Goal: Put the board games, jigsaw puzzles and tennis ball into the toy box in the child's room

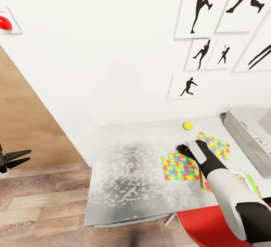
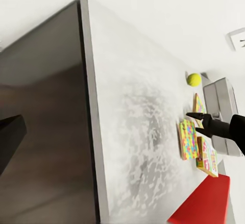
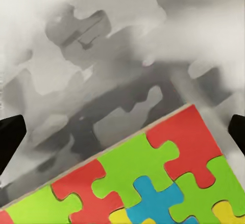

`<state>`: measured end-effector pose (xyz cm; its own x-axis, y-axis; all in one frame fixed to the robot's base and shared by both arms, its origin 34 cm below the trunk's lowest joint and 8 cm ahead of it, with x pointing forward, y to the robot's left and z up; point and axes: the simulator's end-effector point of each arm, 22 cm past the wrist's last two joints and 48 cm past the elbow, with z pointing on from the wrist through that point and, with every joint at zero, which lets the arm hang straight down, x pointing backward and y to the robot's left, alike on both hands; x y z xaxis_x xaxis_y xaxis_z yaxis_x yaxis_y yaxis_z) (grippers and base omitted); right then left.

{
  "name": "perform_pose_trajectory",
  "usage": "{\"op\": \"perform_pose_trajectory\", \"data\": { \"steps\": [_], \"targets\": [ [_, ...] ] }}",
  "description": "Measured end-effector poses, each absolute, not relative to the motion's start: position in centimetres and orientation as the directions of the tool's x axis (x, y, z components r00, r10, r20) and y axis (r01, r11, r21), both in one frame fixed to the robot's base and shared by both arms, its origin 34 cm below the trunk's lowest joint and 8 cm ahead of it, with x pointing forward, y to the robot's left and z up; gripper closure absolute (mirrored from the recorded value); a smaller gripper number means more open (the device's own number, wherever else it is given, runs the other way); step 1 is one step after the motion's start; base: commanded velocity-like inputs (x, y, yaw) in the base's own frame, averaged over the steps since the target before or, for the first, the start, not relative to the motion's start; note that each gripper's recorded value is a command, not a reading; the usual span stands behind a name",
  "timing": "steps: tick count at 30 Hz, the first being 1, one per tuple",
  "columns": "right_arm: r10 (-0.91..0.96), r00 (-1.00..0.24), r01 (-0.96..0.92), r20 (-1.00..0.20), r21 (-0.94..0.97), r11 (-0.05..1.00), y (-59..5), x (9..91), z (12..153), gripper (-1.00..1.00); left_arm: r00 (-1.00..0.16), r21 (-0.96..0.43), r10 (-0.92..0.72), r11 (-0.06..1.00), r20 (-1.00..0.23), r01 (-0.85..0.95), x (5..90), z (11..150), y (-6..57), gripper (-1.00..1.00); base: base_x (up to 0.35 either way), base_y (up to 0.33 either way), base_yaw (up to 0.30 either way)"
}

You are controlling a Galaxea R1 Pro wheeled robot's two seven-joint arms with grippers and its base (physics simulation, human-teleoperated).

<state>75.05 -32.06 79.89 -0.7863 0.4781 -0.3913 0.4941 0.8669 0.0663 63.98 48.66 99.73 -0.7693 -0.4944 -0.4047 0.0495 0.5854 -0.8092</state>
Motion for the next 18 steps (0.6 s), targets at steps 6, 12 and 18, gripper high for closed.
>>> {"op": "perform_pose_trajectory", "data": {
  "steps": [6,12,18],
  "targets": [
    [0.483,-0.783,0.495,-0.392,0.076,0.865,-31.89,75.19,79.93,-1.00,-0.770,-0.809,-0.494,0.586,-0.404,0.049,64.00,99.69,48.66,-1.00,-0.037,0.195,0.000],
    [0.491,-0.779,0.499,-0.391,0.087,0.862,-31.69,75.31,79.98,-1.00,-0.769,-0.809,-0.494,0.585,-0.404,0.049,64.00,99.70,48.66,-1.00,-0.152,0.170,0.000],
    [0.495,-0.776,0.502,-0.391,0.094,0.860,-31.58,75.41,80.02,-1.00,-0.770,-0.809,-0.494,0.585,-0.404,0.049,64.01,99.67,48.67,-1.00,-0.091,0.042,0.000]
  ]
}}
